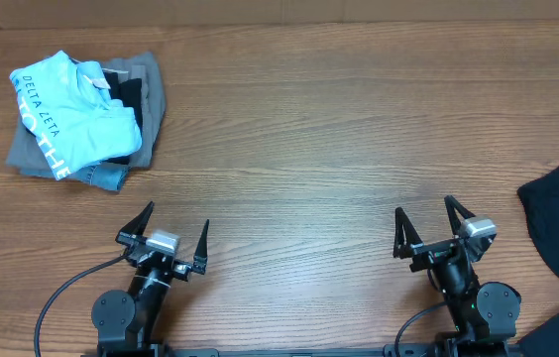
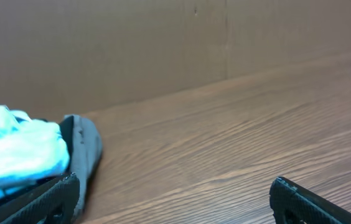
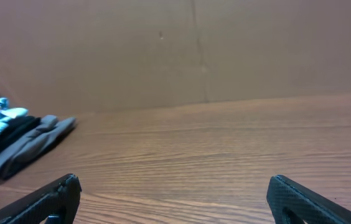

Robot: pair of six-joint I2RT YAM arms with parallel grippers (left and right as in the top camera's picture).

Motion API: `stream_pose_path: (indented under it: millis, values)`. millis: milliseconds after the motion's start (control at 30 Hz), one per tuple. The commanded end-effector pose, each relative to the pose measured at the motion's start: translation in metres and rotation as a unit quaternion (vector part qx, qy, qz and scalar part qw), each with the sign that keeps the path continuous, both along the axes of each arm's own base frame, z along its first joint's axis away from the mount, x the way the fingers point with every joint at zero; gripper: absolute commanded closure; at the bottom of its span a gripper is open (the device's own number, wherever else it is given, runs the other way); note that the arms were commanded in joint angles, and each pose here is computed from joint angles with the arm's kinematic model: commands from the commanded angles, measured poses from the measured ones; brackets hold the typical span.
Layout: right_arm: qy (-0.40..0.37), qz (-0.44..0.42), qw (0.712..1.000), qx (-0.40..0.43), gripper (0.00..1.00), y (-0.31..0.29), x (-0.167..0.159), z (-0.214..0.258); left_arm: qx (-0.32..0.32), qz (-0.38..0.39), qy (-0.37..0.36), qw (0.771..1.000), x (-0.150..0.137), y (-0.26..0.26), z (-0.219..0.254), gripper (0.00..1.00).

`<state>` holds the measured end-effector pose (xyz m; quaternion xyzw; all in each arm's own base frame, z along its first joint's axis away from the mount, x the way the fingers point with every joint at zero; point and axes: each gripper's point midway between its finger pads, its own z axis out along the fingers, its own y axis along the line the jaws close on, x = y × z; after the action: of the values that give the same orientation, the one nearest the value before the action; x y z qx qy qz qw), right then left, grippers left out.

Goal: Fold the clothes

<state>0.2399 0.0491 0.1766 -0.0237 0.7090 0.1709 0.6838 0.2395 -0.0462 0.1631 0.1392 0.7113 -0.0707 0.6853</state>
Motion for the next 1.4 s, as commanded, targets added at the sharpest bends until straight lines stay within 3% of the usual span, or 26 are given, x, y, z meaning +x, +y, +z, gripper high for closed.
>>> stream_pose_path:
  millis: [0, 200, 367, 567, 600, 667, 800, 1067, 1133, 1200, 1367]
  values:
    - [0.019, 0.016, 0.997, 0.073, 0.00, 0.005, -0.001, -0.001, -0.074, -0.011, 0.026, 0.997, -0.001, -0.006, -0.002, 0.00]
    - [-0.003, 0.083, 0.992, 0.098, 0.00, 0.025, -0.011, 0.021, -0.076, -0.074, -0.008, 0.994, -0.013, -0.025, 0.033, 0.00]
    - [-0.029, 0.088, 0.991, 0.096, 0.00, 0.026, -0.022, 0.065, -0.052, -0.035, -0.021, 0.998, -0.022, -0.013, 0.088, 0.00]
    - [0.088, 0.048, 0.990, 0.102, 0.00, 0.017, -0.013, 0.079, -0.044, 0.007, 0.073, 0.996, -0.010, 0.000, 0.137, 0.00]
    - [0.149, 0.032, 0.983, 0.103, 0.00, 0.014, -0.007, 0.073, -0.045, 0.008, 0.115, 0.992, -0.001, 0.000, 0.148, 0.00]
    - [0.199, 0.016, 0.975, 0.101, 0.00, 0.011, 0.000, 0.068, -0.047, 0.010, 0.156, 0.987, 0.009, 0.000, 0.152, 0.00]
    - [0.305, 0.007, 0.949, 0.079, 0.00, 0.011, 0.020, 0.065, -0.051, 0.013, 0.280, 0.959, 0.033, 0.001, 0.151, 0.00]
    - [0.416, 0.038, 0.904, 0.093, 0.00, 0.026, 0.058, 0.056, -0.069, -0.007, 0.399, 0.914, 0.066, -0.007, 0.125, 0.00]
    - [0.436, -0.007, 0.895, 0.091, 0.00, 0.010, 0.068, 0.045, -0.078, -0.027, 0.413, 0.907, 0.069, -0.014, 0.119, 0.00]
    - [0.462, -0.173, 0.861, 0.121, 0.00, -0.052, 0.078, 0.029, -0.079, -0.029, 0.422, 0.903, 0.073, -0.014, 0.113, 0.00]
    - [0.464, -0.357, 0.785, 0.201, 0.00, -0.167, 0.078, 0.001, -0.079, -0.029, 0.419, 0.904, 0.074, -0.014, 0.114, 0.00]
